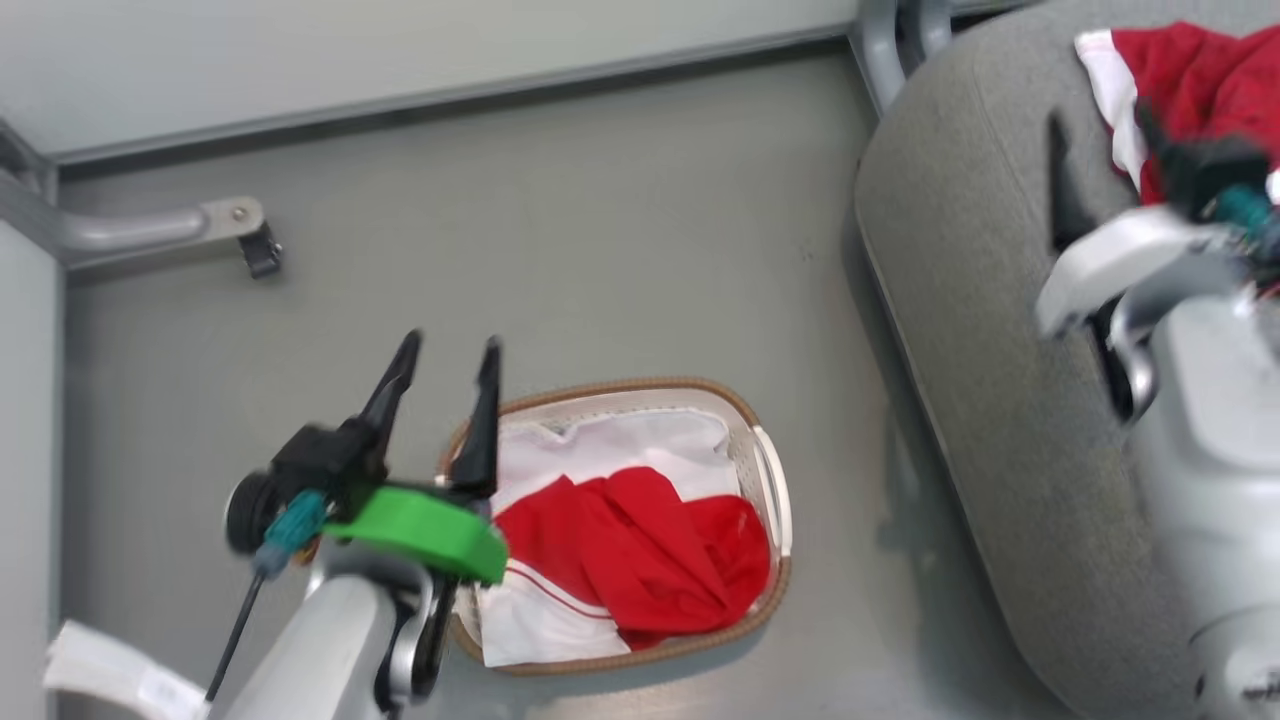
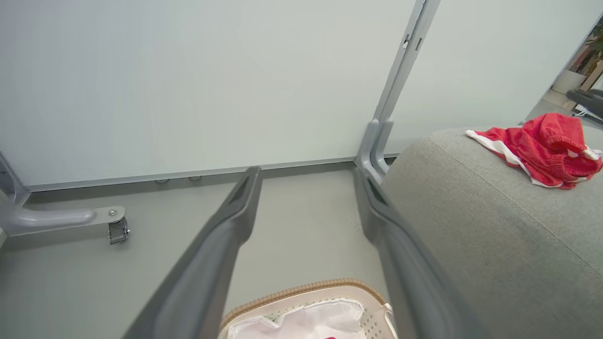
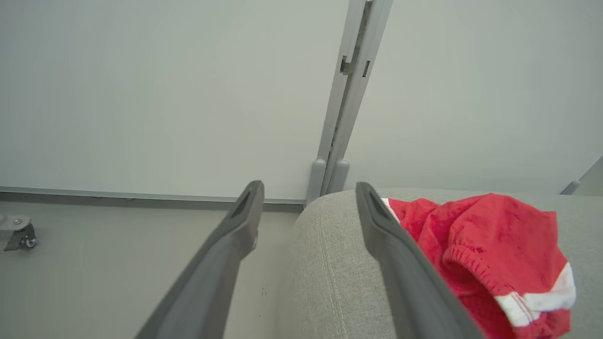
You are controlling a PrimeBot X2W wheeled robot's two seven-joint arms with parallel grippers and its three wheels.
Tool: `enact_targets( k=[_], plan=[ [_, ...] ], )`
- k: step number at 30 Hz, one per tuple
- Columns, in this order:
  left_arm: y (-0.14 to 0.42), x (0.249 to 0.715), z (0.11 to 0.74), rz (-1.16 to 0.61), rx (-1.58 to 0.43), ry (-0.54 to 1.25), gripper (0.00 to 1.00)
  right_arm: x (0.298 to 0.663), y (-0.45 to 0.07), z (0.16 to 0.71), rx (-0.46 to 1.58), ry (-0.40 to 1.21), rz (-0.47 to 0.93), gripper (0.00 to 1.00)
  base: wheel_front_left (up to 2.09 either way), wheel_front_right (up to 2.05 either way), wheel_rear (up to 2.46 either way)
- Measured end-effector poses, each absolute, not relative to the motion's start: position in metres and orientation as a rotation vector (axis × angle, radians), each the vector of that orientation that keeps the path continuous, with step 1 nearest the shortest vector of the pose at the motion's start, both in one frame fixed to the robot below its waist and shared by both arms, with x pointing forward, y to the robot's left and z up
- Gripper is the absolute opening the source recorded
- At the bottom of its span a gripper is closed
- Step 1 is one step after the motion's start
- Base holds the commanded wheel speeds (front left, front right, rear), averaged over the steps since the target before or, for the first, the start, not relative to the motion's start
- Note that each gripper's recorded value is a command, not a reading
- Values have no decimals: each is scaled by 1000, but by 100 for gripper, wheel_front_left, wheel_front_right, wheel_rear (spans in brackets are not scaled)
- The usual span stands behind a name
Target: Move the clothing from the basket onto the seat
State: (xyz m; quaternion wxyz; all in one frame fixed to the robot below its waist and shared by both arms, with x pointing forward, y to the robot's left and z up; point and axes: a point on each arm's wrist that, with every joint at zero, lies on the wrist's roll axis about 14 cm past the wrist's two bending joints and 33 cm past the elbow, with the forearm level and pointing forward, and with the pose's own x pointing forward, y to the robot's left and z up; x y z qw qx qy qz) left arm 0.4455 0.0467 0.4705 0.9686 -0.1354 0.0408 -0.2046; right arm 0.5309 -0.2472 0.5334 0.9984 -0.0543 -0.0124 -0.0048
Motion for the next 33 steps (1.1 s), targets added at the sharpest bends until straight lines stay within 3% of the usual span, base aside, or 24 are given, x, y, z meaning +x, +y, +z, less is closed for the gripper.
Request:
enact_targets(
  k=[11,19,33],
  plan=[
    [132,392,459,-130,-282,98,100,460,-172,510,10,-56,107,100,0,0,0],
    [157,361,459,-42,-301,82,100,411,-147,498,84,-48,156,100,0,0,0],
    [165,337,453,-11,-306,88,100,388,-128,489,155,-14,201,100,0,0,0]
  ],
)
